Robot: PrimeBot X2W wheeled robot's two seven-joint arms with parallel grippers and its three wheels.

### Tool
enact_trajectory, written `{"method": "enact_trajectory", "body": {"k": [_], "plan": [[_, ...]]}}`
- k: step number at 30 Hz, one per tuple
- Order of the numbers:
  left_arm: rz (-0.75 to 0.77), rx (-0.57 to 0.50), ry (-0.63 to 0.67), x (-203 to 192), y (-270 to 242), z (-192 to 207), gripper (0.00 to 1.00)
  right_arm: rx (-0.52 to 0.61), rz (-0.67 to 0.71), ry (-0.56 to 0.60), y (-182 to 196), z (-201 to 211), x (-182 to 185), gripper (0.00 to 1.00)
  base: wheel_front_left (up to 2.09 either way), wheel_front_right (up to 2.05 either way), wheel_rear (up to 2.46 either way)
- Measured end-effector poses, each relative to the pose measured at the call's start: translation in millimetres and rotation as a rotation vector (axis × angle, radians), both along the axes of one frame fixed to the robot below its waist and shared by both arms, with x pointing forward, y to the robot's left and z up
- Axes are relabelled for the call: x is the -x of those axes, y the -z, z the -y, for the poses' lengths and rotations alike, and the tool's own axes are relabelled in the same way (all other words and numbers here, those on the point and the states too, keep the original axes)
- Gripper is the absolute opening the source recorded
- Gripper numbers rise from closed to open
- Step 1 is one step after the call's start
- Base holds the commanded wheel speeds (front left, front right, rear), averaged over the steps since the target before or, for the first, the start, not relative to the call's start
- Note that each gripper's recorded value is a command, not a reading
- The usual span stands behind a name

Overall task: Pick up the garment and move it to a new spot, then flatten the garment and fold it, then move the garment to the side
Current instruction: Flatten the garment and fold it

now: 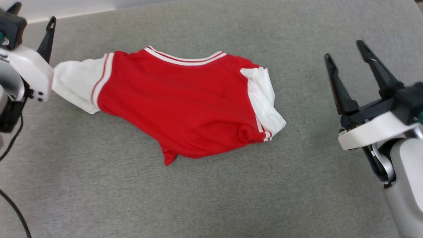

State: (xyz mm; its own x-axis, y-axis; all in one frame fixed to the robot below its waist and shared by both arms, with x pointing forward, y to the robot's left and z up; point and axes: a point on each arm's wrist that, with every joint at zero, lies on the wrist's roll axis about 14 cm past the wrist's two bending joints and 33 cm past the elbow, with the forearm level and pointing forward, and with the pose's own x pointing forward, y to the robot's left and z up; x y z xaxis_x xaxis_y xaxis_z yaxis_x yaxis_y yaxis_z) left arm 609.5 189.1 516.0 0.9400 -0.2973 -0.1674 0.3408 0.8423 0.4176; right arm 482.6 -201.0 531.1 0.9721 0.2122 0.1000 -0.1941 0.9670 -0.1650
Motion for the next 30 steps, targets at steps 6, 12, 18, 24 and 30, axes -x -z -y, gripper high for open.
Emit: {"method": "enact_trajectory", "body": {"k": [6, 12, 18, 24, 30], "plan": [[0.173, 0.110, -0.090, 42, -42, -11, 1.00, 0.145, -0.135, -0.156, -7, -33, -10, 1.00, 0.00, 0.00, 0.00], [0.307, 0.216, -0.206, 89, -73, -16, 1.00, 0.283, -0.327, -0.329, 0, -70, -3, 1.00, 0.00, 0.00, 0.00], [0.356, 0.294, -0.342, 135, -67, -26, 1.00, 0.385, -0.595, -0.428, 34, -84, 15, 1.00, 0.00, 0.00, 0.00], [0.358, 0.335, -0.465, 170, -46, -39, 1.00, 0.437, -0.862, -0.427, 76, -75, 26, 1.00, 0.00, 0.00, 0.00], [0.305, 0.379, -0.540, 191, -18, -43, 1.00, 0.440, -1.017, -0.418, 119, -74, 30, 1.00, 0.00, 0.00, 0.00]]}}
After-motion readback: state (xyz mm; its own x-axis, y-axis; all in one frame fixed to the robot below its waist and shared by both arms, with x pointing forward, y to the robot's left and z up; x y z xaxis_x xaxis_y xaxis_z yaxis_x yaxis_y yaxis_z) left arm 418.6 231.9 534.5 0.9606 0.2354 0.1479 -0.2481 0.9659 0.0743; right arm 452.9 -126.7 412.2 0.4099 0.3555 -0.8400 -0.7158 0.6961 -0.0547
